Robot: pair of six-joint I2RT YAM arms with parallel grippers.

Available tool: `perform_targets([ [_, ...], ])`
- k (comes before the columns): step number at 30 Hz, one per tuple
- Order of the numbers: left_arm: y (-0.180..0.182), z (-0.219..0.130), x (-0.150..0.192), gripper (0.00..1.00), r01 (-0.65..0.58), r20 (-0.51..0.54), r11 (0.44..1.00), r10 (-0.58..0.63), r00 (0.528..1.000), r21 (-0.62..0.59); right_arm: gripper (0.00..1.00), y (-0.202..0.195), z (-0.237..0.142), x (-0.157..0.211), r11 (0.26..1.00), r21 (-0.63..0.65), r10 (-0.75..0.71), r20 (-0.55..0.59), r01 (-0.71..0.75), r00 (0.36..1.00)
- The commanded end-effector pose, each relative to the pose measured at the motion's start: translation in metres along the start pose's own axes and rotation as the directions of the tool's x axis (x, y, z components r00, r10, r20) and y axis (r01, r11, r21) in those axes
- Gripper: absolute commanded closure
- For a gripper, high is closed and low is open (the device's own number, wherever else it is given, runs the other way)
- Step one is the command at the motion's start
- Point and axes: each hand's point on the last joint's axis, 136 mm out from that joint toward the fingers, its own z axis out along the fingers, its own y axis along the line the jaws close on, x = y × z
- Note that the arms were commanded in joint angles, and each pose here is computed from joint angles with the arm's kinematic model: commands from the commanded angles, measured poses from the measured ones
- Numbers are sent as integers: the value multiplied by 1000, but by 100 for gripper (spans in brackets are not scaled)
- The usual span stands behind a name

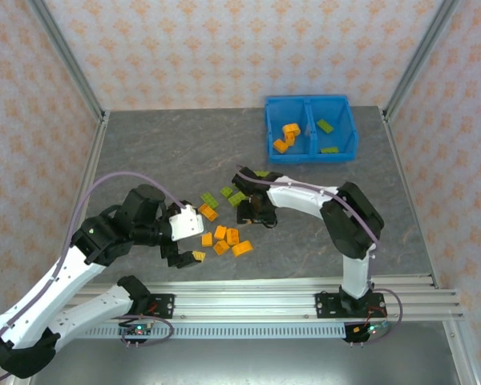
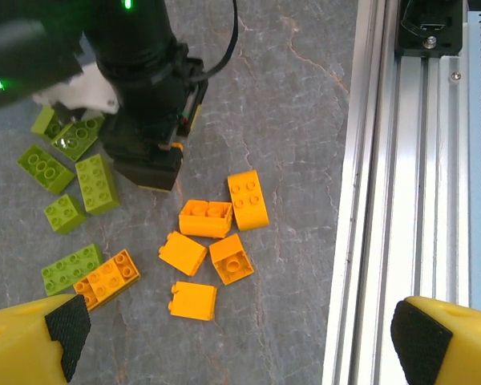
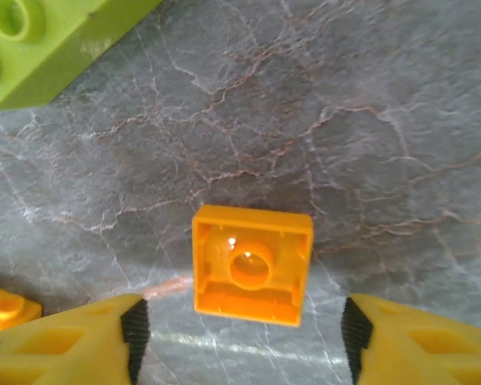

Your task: Sort the legos into containers by color

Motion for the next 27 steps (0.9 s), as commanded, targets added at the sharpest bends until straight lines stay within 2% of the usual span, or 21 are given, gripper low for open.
perform_targets([
  [1,2,2,-7,0,-52,43,999,53,998,-11,41,0,7,-5,999,41,-16,10,15,1000],
  [3,1,3,-5,0,-49,45,999,50,998,-11,48,-1,8,-7,998,54,-10,20,9,1000],
  [5,1,5,-7,0,-49,61,999,49,997,-9,60,-1,5,-10,998,55,-17,34,15,999],
  [7,2,7,-12,0,-44,94,999,45,995,-12,66,0,-2,-12,999,49,-23,54,21,998],
  [10,2,10,-29,0,-33,176,999,30,984,12,67,-2,-25,-22,998,64,-31,122,24,992],
  [14,1,11,-49,0,-25,263,999,11,965,49,67,-8,-79,-44,998,60,-22,263,6,964],
  [20,7,11,-70,0,9,352,999,-27,936,51,67,-61,-147,-99,988,41,117,451,-151,885],
  [23,12,13,-72,0,28,354,999,-37,934,33,67,-85,-163,-136,974,14,189,509,-227,840],
  [27,14,11,-76,0,47,353,999,-51,934,19,67,-113,-154,-192,947,-24,287,503,-319,815],
])
